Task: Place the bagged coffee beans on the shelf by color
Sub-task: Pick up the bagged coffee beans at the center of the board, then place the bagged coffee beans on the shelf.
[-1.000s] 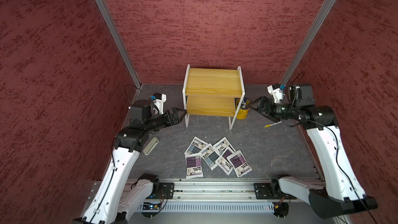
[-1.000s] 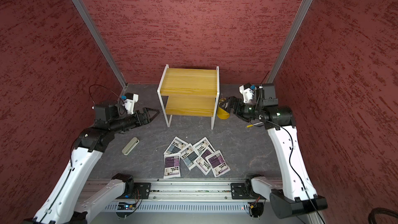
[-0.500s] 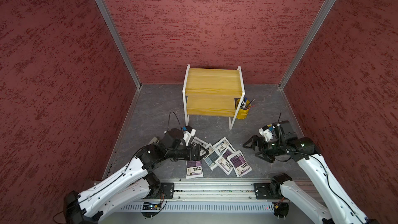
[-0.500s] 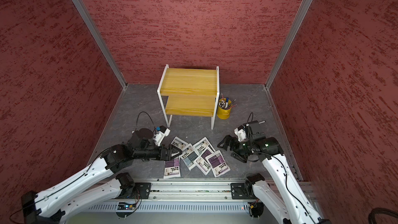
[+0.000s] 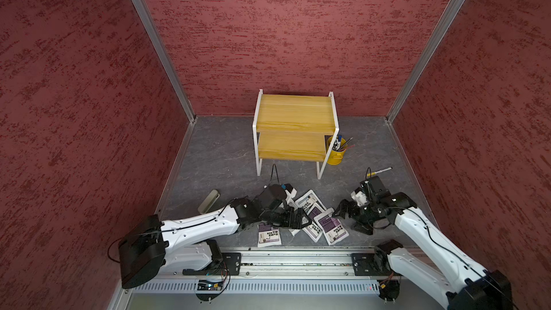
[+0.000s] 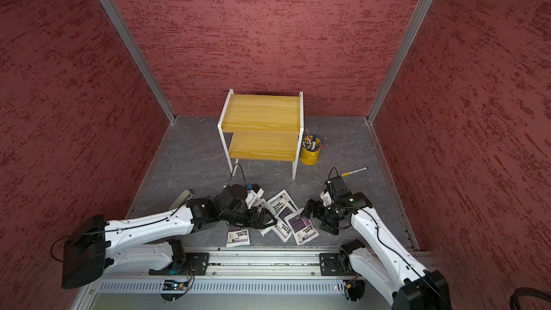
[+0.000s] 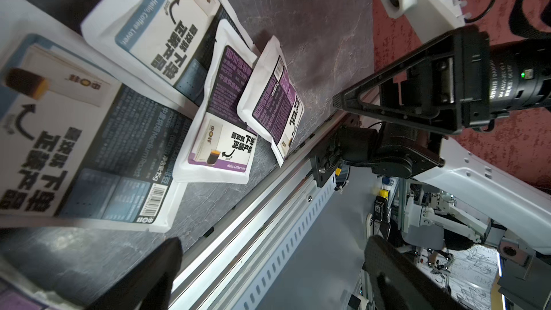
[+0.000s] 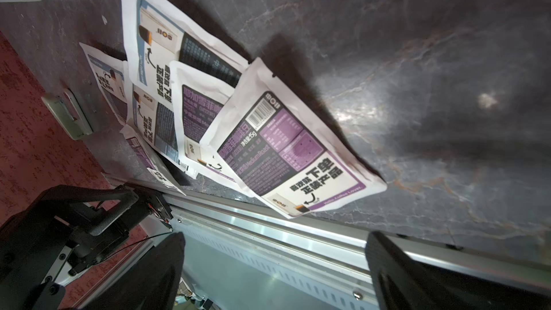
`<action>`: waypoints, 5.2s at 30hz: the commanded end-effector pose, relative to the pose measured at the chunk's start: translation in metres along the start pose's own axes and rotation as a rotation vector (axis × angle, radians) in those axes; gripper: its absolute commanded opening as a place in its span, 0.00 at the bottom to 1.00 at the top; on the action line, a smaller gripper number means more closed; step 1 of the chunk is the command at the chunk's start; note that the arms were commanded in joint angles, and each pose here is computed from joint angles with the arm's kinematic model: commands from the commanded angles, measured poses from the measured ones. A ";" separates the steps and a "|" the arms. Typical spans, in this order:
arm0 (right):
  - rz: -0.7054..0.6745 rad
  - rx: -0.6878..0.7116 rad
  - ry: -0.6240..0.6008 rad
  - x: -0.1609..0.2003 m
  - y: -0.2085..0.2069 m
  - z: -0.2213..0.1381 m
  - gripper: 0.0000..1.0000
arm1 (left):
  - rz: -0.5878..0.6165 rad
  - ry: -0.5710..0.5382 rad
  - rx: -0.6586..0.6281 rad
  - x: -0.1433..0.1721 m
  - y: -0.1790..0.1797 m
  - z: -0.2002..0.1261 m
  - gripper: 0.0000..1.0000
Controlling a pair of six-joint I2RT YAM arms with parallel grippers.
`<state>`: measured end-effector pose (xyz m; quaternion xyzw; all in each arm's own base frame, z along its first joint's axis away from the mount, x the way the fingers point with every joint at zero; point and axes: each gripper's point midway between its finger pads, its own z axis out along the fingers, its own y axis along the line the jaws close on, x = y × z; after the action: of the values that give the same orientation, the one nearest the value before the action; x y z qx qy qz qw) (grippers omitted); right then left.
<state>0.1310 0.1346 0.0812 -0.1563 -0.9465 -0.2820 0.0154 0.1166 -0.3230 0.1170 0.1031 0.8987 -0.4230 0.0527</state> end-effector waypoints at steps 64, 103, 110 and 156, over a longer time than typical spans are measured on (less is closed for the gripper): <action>0.112 -0.248 0.032 -0.002 0.008 0.055 0.98 | -0.114 0.151 0.102 -0.010 0.008 0.083 0.28; -0.587 -0.826 -0.046 0.014 0.234 -0.181 0.92 | 0.175 0.031 0.591 -0.074 -0.154 -0.173 0.03; -0.585 -0.894 0.014 0.026 0.237 -0.188 0.76 | 0.179 0.002 0.600 -0.083 -0.156 -0.183 0.03; -0.597 -0.963 -0.066 0.028 0.256 -0.209 0.00 | 0.120 -0.204 0.529 -0.122 -0.128 -0.223 1.00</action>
<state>0.1655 0.2339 0.3666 0.1119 -0.7321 -0.6627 -0.1110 0.1994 -0.2619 0.3613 0.1282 0.7434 -0.6502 0.0900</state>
